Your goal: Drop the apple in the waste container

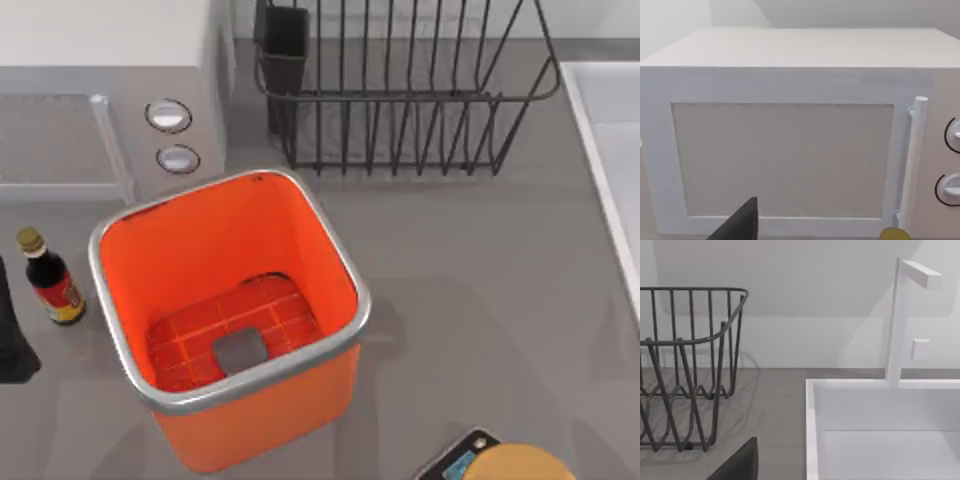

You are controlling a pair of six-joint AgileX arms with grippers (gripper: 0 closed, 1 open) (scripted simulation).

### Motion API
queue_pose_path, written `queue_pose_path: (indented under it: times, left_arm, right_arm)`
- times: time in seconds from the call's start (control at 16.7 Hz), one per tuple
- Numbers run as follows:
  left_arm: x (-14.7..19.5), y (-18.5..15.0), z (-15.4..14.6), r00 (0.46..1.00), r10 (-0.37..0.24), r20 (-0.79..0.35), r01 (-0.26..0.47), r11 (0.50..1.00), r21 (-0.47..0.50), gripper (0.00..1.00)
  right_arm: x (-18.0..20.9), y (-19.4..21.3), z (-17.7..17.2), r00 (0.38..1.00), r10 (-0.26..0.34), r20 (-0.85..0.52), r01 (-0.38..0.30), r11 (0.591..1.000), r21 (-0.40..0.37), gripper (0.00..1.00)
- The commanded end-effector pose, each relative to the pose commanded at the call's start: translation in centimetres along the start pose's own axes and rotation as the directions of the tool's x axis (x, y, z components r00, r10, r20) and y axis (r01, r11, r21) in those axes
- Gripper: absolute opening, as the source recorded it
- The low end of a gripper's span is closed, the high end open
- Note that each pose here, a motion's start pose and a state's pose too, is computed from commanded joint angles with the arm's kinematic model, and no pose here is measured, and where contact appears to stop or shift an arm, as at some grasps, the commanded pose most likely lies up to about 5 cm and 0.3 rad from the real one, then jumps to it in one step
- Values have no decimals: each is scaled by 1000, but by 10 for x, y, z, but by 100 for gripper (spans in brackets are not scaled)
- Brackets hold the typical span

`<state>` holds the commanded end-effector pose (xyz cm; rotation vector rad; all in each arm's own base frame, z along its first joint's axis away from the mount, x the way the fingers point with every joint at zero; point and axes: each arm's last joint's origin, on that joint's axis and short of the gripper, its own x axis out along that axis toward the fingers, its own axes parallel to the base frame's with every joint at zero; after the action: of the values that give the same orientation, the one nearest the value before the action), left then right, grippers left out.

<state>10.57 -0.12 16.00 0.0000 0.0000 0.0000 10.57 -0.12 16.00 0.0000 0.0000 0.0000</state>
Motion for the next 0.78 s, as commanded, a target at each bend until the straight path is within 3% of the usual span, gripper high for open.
queue_pose_path:
  times: [0.24, 0.42, 0.6, 0.78]
  left_arm:
    - [0, 1, 6, 1000, 5, -21, -5, 1000, 8, 100]
    - [3, 4, 30, 994, 33, -103, -29, 999, 39, 100]
    - [17, 11, 65, 965, 78, -251, -58, 995, 85, 100]
    - [53, 23, 90, 866, 118, -486, -61, 989, 131, 100]
  right_arm:
    - [0, 0, 0, 1000, 0, 0, 0, 1000, 0, 100]
    - [0, 0, 0, 1000, 0, 0, 0, 1000, 0, 100]
    - [0, 0, 0, 1000, 0, 0, 0, 1000, 0, 100]
    - [0, 0, 0, 1000, 0, 0, 0, 1000, 0, 100]
